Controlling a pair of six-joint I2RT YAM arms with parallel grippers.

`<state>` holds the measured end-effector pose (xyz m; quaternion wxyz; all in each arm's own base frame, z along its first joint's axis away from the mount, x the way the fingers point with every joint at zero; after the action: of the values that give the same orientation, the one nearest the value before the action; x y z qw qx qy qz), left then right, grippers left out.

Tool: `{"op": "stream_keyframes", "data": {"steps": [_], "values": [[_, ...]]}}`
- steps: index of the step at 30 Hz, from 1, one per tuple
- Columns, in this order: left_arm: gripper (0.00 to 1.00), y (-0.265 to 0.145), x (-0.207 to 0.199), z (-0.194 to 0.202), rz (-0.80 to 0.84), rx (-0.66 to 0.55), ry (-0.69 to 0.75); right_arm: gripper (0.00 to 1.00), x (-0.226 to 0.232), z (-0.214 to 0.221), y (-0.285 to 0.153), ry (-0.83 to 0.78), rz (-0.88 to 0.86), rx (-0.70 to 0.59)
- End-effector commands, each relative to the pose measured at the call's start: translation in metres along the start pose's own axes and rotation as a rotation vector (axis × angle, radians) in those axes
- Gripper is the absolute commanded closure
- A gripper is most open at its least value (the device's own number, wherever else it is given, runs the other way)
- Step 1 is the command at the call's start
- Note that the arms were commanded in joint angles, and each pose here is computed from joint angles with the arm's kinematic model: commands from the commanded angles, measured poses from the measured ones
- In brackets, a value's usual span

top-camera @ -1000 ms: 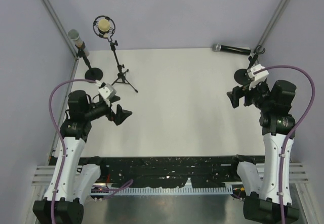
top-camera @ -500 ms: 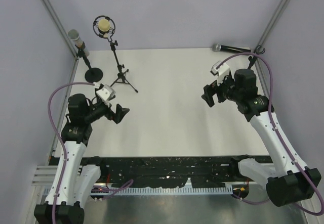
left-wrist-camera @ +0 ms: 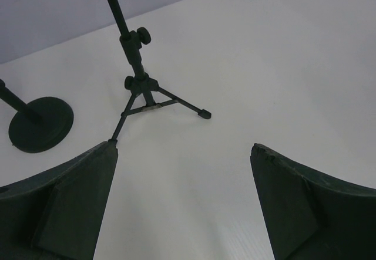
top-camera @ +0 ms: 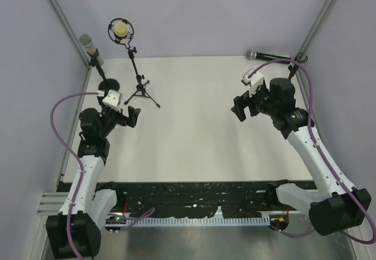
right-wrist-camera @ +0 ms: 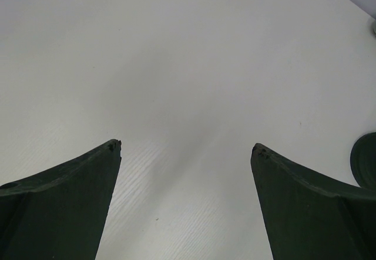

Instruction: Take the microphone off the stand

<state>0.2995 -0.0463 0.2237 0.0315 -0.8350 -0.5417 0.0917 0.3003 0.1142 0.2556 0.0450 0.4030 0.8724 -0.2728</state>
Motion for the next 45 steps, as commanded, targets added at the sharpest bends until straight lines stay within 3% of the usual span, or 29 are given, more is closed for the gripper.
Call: {"op": "stream_keyframes", "data": {"steps": [1, 8, 12, 18, 25, 33, 45], "values": [[0.0, 0.022, 0.014, -0.05, -0.021, -0.228, 0.016, 0.05, -0.002, -0.011, 0.011, -0.003, -0.017, -0.049], [0.0, 0.083, 0.036, -0.059, 0.039, -0.247, -0.082, 0.05, -0.002, -0.002, 0.025, 0.005, -0.037, -0.021], [0.0, 0.112, 0.041, -0.068, 0.116, -0.335, -0.09, 0.05, -0.004, 0.001, 0.03, 0.004, -0.037, -0.001], [0.01, 0.143, 0.045, -0.072, 0.191, -0.341, -0.121, 0.05, -0.004, 0.008, 0.036, 0.009, -0.046, 0.023], [0.08, 0.166, 0.052, -0.072, 0.163, -0.351, -0.076, 0.05, -0.004, 0.012, 0.039, 0.011, -0.049, 0.038], [0.31, 0.183, 0.054, -0.064, 0.159, -0.339, -0.042, 0.05, -0.001, 0.016, 0.039, 0.009, -0.056, 0.044], [0.79, 0.191, 0.053, -0.065, 0.183, -0.333, 0.0, 0.05, 0.0, 0.022, 0.043, 0.011, -0.06, 0.062]]}}
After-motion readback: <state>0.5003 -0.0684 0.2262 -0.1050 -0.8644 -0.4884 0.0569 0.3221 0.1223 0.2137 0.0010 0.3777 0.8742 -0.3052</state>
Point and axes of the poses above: each gripper's point midway between its finger pads, its own y axis out along the fingers, its own x axis along the line the jaws close on, z = x × y, the point moved 2 cm from there along -y, back along the fingers, and after that the axes turned 12 degrees about -y, right-handed, at the moved point
